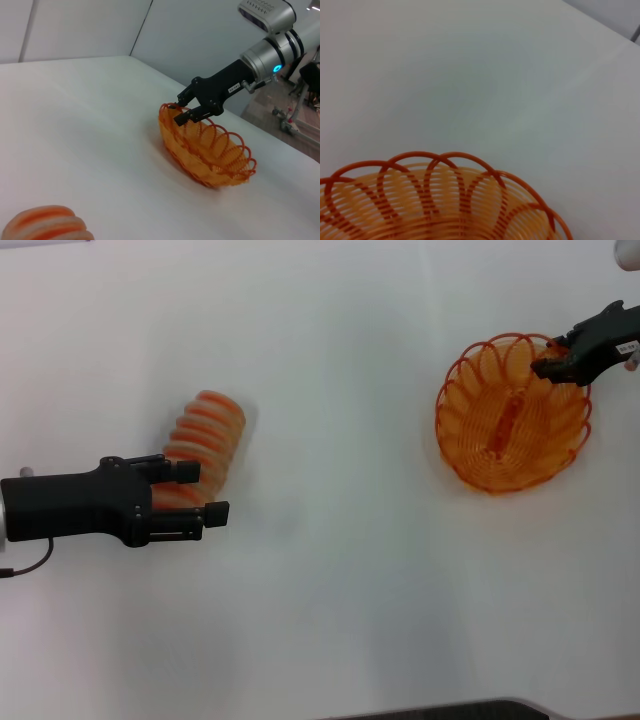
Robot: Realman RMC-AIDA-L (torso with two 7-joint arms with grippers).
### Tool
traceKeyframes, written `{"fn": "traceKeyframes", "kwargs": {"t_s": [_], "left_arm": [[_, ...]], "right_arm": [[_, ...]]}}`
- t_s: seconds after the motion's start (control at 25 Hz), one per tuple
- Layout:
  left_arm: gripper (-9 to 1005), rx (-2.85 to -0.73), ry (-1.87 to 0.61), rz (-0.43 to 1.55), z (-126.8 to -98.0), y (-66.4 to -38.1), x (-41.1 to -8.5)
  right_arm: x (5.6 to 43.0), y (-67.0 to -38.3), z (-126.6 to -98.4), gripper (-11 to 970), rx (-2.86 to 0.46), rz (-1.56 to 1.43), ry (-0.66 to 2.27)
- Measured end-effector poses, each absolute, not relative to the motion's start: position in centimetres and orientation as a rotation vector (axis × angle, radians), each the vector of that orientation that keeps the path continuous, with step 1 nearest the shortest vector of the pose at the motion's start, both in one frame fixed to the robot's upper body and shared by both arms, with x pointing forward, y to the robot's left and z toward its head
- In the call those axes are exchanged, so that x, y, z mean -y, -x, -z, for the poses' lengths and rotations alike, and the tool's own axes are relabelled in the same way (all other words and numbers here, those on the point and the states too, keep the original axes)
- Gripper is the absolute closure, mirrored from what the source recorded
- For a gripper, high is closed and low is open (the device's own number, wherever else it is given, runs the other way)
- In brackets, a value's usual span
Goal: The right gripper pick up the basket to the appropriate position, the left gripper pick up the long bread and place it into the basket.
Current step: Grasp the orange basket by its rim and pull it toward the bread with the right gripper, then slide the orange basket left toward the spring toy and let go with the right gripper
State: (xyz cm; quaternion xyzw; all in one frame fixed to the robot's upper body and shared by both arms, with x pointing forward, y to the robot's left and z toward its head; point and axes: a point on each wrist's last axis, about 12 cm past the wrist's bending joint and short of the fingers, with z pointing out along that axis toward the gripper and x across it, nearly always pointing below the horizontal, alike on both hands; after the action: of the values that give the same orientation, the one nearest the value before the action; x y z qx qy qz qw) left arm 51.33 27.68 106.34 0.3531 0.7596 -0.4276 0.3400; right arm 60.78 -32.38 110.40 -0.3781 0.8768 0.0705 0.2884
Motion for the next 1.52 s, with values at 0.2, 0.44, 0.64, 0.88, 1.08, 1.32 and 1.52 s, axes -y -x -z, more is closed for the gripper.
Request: {"fn": "traceKeyframes", "kwargs": {"t_s": [0.2,0.44,0.64,0.88,1.08,1.32,1.52], "left_arm": [[168,-1.979,-0.918,1.111,-106.4,-51.4,-27.8],[169,-1.978,-0.920,1.110,-106.4,-51.4,-27.8],[169,-1.978,-0.921,1.109,-106.5,-51.5,-27.8],[168,-1.976,-0.925,1.106,-106.6,-51.7,-27.7],[168,-1.975,-0.927,1.104,-106.6,-51.7,-27.8],[168,-1.976,-0.927,1.095,-106.6,-51.8,-27.7],[168,-1.978,-0.925,1.082,-106.5,-51.9,-27.7]], "right_arm": [[32.6,-60.8,-110.0,573,-2.351,-0.148,0.984],[32.7,-60.8,-110.0,715,-2.348,-0.135,0.966],[32.4,-60.8,-109.9,736,-2.342,-0.140,0.965],[32.0,-60.9,-110.0,745,-2.329,-0.170,0.950],[31.8,-60.7,-110.4,752,-2.303,-0.267,0.887],[31.7,-60.5,-111.2,788,-2.285,-0.412,0.786],[31.6,-60.2,-111.4,839,-2.265,-0.531,0.685]]}}
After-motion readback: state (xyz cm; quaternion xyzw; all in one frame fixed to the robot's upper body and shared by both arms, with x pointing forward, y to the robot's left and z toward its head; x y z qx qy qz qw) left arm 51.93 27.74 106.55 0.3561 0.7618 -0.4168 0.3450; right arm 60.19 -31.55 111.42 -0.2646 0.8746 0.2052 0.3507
